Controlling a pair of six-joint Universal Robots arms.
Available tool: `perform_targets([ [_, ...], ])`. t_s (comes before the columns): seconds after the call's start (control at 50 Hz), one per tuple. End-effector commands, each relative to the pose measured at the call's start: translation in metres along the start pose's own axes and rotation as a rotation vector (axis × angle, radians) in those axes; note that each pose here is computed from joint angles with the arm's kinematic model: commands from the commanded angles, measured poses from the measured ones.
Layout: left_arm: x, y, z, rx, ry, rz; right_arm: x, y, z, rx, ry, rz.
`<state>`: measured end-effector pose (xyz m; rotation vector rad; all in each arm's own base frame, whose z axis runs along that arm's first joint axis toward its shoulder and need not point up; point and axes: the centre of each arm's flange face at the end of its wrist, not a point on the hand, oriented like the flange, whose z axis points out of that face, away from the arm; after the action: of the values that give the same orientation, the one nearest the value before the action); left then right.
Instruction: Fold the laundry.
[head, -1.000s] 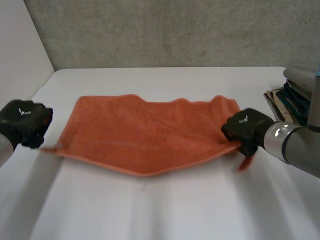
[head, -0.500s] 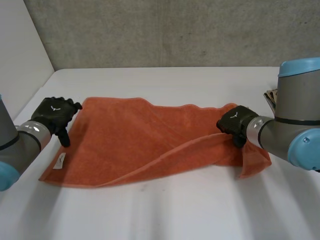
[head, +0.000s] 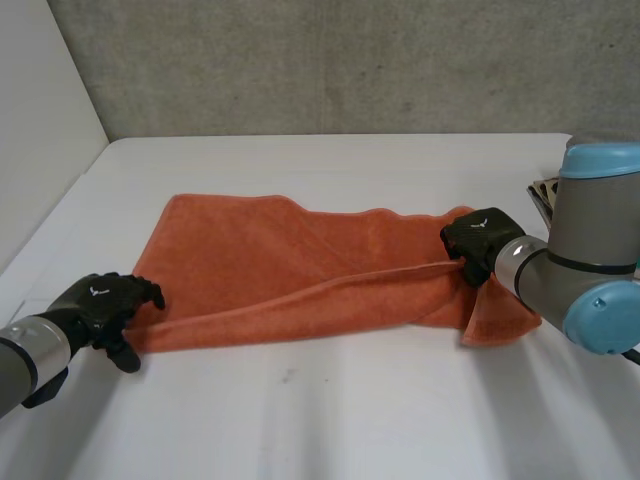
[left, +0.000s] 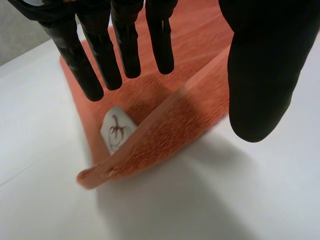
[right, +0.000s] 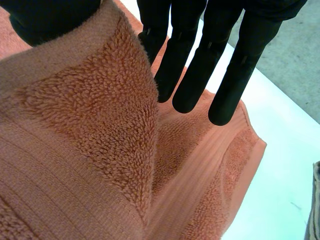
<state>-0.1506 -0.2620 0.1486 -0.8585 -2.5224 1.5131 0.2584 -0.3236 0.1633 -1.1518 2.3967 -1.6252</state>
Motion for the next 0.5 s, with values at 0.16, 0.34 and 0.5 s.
perform_targets([
  [0.16, -0.010, 0.007, 0.025, -0.012, -0.095, 0.038, -0.005, 0.003, -0.004, -0.002, -0.015, -0.006],
  [0.34, -0.012, 0.009, 0.024, -0.023, -0.116, 0.048, -0.002, -0.003, -0.008, 0.017, -0.001, -0.008],
  [0.5, -0.018, -0.016, -0.005, 0.052, -0.189, 0.051, 0.003, -0.014, -0.034, 0.008, -0.014, -0.023],
])
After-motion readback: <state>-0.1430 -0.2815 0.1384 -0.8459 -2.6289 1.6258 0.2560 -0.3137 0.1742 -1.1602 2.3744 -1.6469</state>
